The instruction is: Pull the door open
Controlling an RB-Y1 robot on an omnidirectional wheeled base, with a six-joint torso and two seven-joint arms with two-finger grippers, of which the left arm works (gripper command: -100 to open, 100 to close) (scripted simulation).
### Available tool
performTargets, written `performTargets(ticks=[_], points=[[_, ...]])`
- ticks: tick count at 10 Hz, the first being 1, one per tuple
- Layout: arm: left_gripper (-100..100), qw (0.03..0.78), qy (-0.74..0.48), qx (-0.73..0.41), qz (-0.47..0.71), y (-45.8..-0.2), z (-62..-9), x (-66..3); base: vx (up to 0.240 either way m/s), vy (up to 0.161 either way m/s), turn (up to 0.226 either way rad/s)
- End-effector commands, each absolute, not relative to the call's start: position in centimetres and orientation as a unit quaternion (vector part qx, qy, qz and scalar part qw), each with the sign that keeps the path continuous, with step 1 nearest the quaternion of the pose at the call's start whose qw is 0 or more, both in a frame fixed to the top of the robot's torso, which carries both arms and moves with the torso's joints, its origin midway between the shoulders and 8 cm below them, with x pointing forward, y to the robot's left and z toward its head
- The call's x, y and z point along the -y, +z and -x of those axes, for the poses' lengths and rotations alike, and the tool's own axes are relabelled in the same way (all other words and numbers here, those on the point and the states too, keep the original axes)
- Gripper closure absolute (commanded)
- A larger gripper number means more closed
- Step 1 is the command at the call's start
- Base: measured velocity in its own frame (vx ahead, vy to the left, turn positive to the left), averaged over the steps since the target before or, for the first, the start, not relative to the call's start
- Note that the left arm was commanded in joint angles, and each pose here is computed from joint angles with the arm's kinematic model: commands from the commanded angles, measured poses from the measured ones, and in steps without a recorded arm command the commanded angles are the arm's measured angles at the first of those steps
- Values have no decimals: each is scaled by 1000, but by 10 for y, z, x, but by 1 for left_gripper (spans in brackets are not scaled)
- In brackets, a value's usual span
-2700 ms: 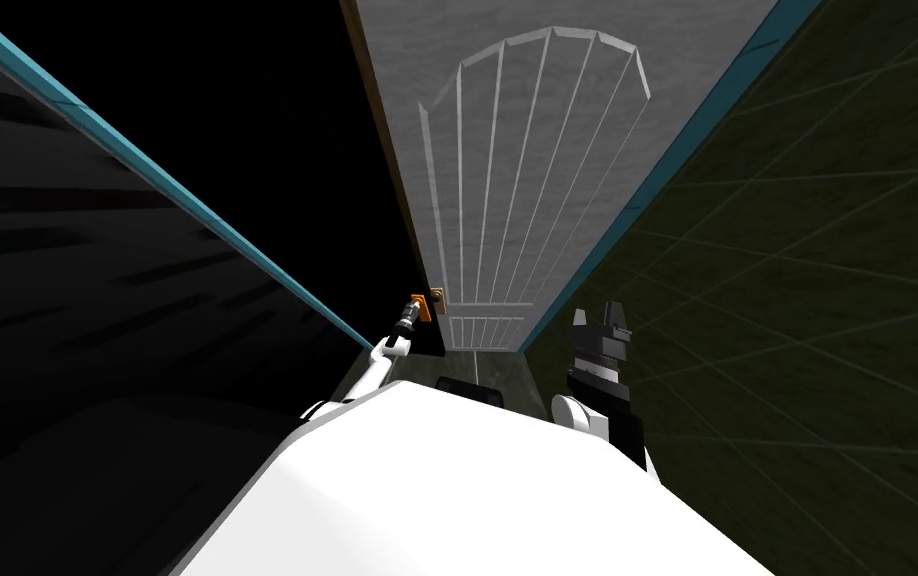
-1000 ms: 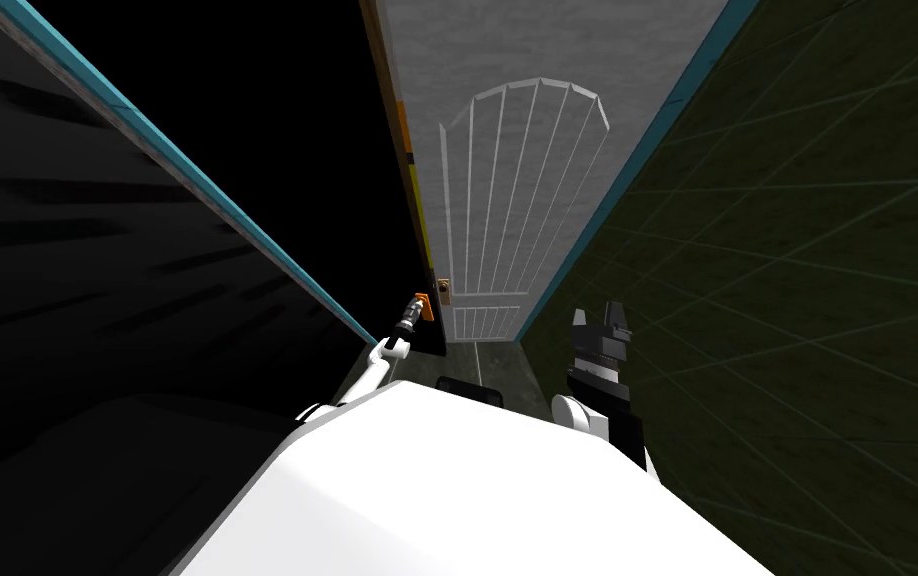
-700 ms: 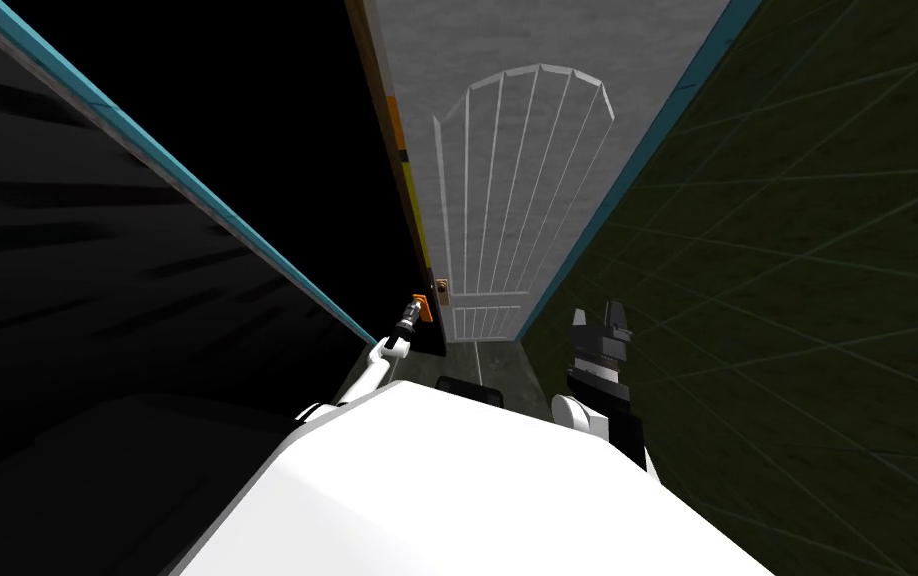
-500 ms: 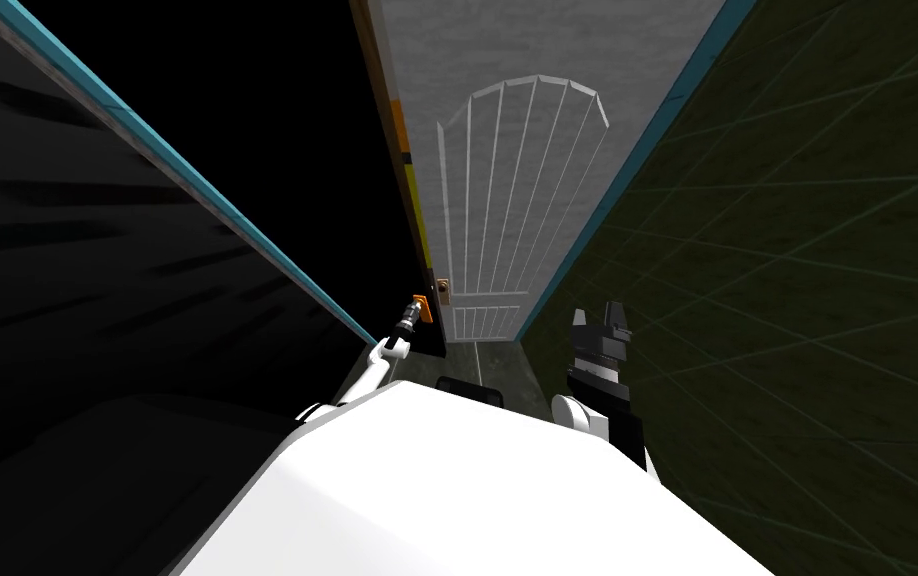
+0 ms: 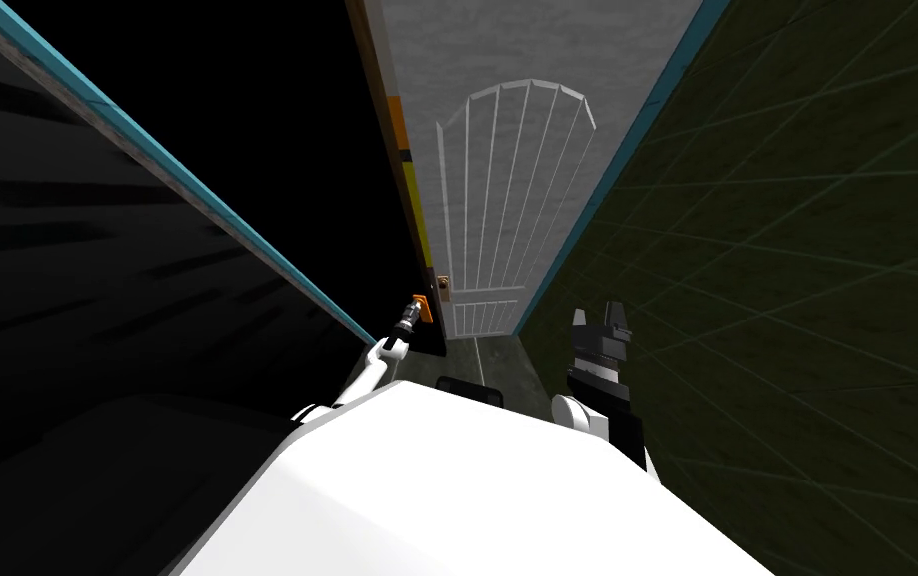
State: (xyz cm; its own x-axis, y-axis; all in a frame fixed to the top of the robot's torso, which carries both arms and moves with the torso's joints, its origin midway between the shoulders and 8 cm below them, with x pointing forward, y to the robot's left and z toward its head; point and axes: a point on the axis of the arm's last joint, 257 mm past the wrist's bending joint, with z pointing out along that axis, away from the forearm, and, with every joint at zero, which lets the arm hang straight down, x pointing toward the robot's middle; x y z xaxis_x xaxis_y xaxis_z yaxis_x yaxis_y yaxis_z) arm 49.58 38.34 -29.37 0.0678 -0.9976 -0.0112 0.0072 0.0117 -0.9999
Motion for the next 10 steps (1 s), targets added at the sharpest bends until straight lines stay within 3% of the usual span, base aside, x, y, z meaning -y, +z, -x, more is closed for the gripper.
performTargets(ticks=[1, 10], points=[[100, 515, -486, -490, 508, -297, -490, -380, -217, 112, -158], [100, 482, -516, -519, 481, -298, -462, -366, -207, 103, -150]])
